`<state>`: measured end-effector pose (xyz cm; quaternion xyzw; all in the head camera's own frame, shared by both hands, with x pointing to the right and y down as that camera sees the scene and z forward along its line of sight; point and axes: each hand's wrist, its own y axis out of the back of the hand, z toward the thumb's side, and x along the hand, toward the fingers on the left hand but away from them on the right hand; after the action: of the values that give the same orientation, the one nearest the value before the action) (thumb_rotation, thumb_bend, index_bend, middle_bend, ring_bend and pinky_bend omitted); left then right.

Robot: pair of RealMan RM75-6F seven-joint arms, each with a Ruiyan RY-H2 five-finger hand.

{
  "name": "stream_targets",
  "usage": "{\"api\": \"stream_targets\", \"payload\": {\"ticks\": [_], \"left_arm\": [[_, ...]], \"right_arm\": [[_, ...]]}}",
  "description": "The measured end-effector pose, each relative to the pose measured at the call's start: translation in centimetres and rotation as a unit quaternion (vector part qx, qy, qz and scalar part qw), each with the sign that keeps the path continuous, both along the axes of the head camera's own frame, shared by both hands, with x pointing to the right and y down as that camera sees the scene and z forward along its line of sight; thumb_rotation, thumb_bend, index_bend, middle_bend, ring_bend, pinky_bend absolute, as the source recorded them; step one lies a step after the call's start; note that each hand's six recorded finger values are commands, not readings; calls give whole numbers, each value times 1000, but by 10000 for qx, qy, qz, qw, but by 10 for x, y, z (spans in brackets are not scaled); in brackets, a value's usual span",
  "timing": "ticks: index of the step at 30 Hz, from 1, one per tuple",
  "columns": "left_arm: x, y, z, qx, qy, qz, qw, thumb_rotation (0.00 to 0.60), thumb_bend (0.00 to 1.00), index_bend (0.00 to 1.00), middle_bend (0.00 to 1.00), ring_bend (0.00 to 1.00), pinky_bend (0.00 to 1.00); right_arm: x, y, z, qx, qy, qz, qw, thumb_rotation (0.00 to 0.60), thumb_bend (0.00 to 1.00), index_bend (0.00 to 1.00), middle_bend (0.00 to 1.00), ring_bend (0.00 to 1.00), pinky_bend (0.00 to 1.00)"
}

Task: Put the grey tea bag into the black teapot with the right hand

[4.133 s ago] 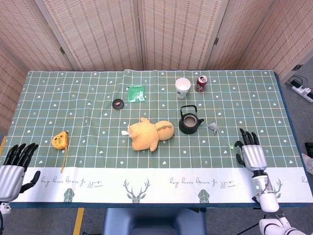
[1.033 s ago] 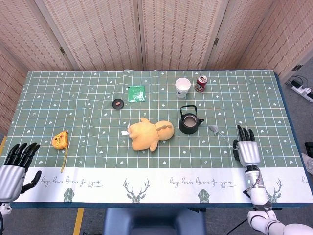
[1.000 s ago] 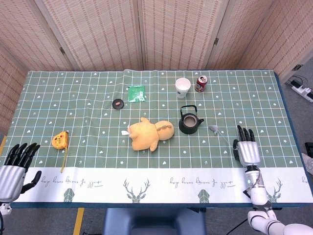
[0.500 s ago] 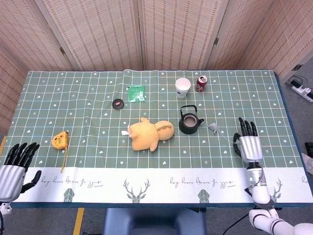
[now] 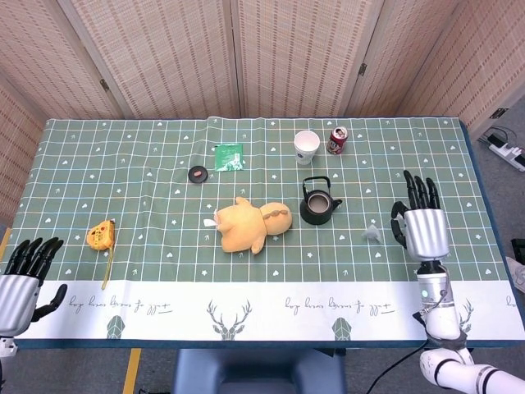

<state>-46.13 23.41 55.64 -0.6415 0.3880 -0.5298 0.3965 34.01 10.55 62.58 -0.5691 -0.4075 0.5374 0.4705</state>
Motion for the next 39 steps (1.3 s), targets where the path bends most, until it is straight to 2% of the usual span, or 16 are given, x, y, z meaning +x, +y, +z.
{"api": "stream_targets", "payload": {"ticks": [7,14,19,25,39], "left_arm": [[-1,0,0,-8,59,-25,10000,600,392,28,41,0,0],[-5,-3,-1,-24,98,-99,9999,600,393,28,41,0,0],[-9,-4,-4,-5,184,-153,9997,600,392,28,41,0,0],[-10,-5,-5,4,229,-196,9995,600,392,28,41,0,0],[-17,-8,-8,14,372,-315,9988,600,392,28,41,0,0]], "right_arm": [[-13,-23,-22,61,14,123,9999,600,442,624,10,0,0],[-31,-34,-29,-91,-387,140,9991,600,442,624,10,0,0],[-45,-46,-30,-74,-430,120,9990,600,442,624,10,0,0],[-65,-61,-26,-114,-426,83,9990,600,442,624,12,0,0],[-101,-93,3,-301,-303,99,9990,600,442,624,17,0,0]]}}
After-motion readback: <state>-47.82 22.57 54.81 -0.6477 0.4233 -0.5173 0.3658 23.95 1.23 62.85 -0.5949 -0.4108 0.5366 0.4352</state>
